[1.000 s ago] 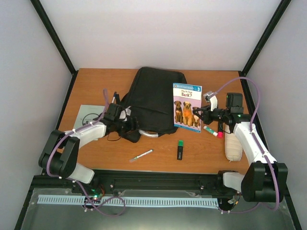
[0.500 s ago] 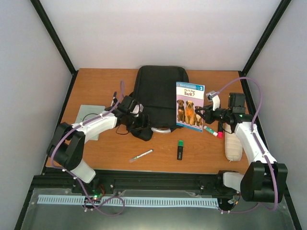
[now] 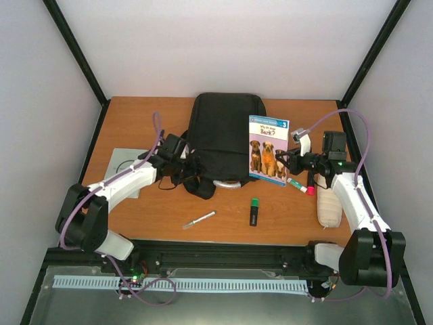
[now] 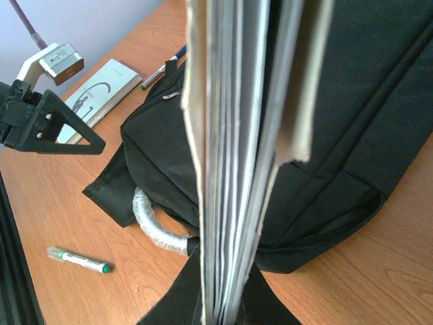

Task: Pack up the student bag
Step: Adjust the student bag at the center of the board.

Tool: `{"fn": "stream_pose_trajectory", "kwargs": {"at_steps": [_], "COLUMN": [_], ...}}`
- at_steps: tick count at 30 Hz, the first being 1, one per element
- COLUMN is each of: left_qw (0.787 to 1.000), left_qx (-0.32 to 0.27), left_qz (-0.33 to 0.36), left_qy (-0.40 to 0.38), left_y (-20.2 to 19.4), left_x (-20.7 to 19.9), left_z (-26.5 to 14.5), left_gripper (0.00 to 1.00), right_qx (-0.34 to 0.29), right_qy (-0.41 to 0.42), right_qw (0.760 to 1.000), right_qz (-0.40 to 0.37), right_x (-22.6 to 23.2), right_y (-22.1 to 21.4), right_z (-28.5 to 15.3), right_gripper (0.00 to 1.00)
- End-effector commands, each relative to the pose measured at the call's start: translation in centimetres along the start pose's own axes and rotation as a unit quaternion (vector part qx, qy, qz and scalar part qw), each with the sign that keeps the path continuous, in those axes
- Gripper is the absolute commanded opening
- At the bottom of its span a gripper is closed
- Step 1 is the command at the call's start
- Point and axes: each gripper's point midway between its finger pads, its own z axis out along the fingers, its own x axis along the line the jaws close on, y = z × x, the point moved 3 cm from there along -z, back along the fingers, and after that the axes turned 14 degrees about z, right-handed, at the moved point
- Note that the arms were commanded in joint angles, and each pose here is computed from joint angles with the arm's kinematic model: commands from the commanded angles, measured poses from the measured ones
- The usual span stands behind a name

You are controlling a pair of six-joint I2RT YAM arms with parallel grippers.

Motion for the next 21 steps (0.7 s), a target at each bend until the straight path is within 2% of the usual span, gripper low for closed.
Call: {"fn": "stream_pose_trajectory", "kwargs": {"at_steps": [1,13,18,21], "left_qw": [0.995,0.989,0.987,0.987], "left_qx": [-0.059,-0.032,-0.033,-0.034], "left_qz": [-0.066,-0.130,-0.140,-0.138], "left_qy": [-0.048,-0.064,-0.075,-0.079], "left_y": [2.8,3.3,3.6,3.8], "left_x": [-0.9,-0.7,-0.9,-1.1], "left_z": [0.6,4.2,4.8,4.8], "left_gripper": [0.82,0.73,0.57,0.41], "right_qx": [-0.028,-0.027,-0.025,-0.024], "right_qy": [0.003,0.000,0.000,0.001], "right_qw": [0.999,0.999,0.999,0.999], "right_qz": [-0.042,-0.042,-0.040,-0.036], "right_x": [0.8,0.6,0.5,0.4], "right_y": [1.3,1.2,1.2,1.1], "right_z": [-0.8,-0.7,-0.6,-0.5], "right_gripper": [0.03,0.03,0.03,0.03]}}
